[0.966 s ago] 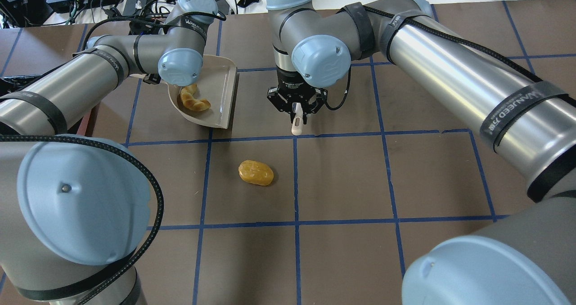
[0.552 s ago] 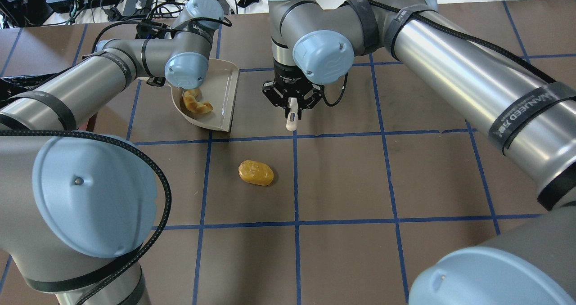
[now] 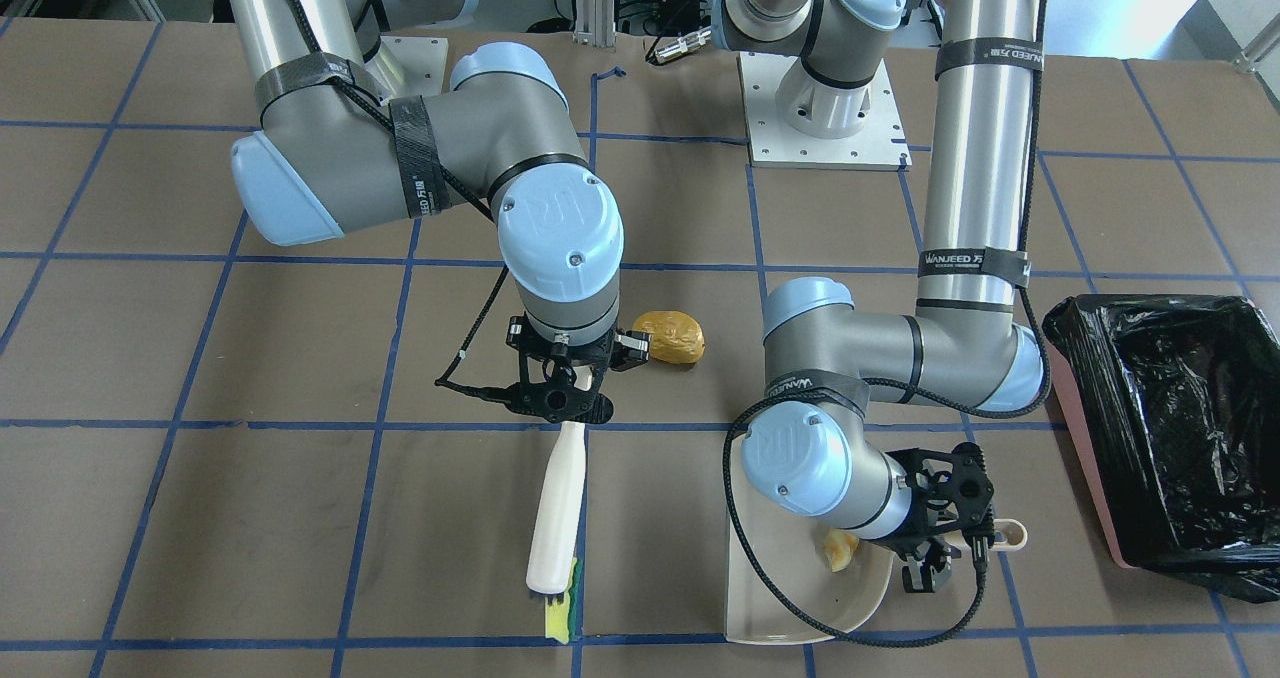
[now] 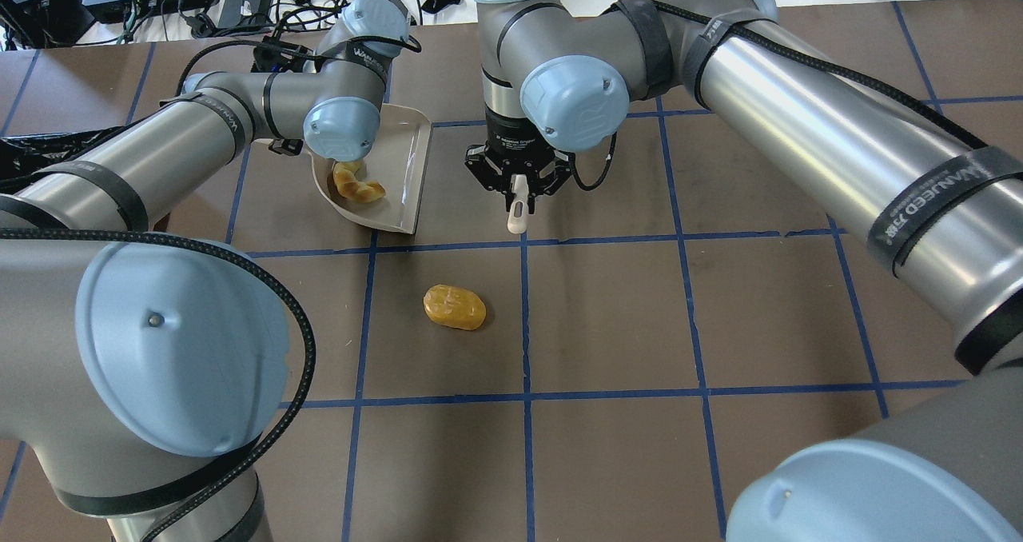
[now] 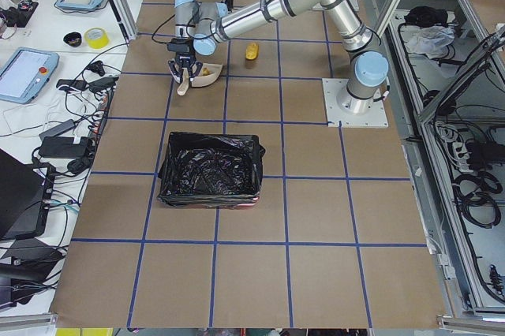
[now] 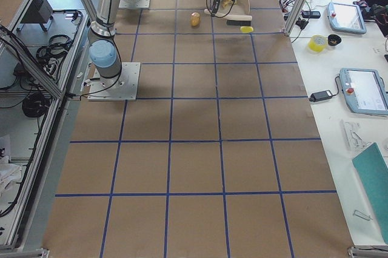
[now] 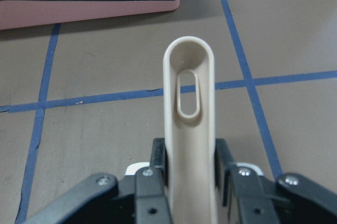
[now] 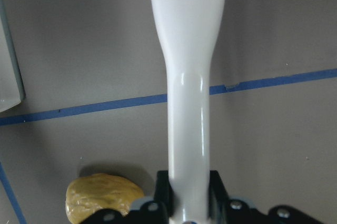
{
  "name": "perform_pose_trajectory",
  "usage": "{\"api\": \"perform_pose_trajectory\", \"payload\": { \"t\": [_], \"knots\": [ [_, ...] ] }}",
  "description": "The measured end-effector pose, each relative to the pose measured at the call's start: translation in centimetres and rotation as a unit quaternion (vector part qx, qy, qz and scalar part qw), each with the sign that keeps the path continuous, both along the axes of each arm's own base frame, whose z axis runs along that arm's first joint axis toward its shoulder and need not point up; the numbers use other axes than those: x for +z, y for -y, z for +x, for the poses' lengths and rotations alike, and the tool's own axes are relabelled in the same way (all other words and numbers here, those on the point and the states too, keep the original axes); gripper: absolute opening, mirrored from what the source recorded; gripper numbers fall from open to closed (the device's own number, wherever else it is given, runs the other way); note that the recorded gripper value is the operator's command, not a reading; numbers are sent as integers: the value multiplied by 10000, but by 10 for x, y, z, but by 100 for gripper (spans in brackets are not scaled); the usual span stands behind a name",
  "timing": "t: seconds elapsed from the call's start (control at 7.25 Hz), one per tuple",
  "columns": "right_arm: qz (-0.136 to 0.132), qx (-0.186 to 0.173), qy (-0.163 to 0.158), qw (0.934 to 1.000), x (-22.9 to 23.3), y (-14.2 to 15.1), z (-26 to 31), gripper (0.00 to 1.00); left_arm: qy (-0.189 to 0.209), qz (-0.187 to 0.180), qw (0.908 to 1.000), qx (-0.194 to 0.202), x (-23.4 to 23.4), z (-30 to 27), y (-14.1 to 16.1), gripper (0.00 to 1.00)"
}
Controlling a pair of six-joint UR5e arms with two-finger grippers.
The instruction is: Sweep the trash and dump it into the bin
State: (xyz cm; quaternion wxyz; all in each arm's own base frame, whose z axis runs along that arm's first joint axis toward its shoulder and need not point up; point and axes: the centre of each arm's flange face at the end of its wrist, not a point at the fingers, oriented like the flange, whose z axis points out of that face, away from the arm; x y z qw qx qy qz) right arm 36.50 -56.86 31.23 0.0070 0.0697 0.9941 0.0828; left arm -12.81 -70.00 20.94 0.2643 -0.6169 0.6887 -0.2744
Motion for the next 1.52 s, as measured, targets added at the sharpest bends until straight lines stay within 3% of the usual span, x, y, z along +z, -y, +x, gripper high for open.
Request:
{"api": "perform_pose_trajectory", "payload": {
  "t": [0.83, 1.1, 1.52],
  "knots": [
    [31, 91, 62, 9999, -2, 0, 0, 0, -43, -308, 9995, 18, 0, -37, -2, 0],
    [53, 199, 260, 9994, 1, -1, 0, 0, -45, -320, 9995, 20, 0, -38, -1, 0],
    [4, 591, 830, 9948, 4, 4, 2, 0, -39, -319, 9995, 20, 0, -38, -1, 0]
  ]
}}
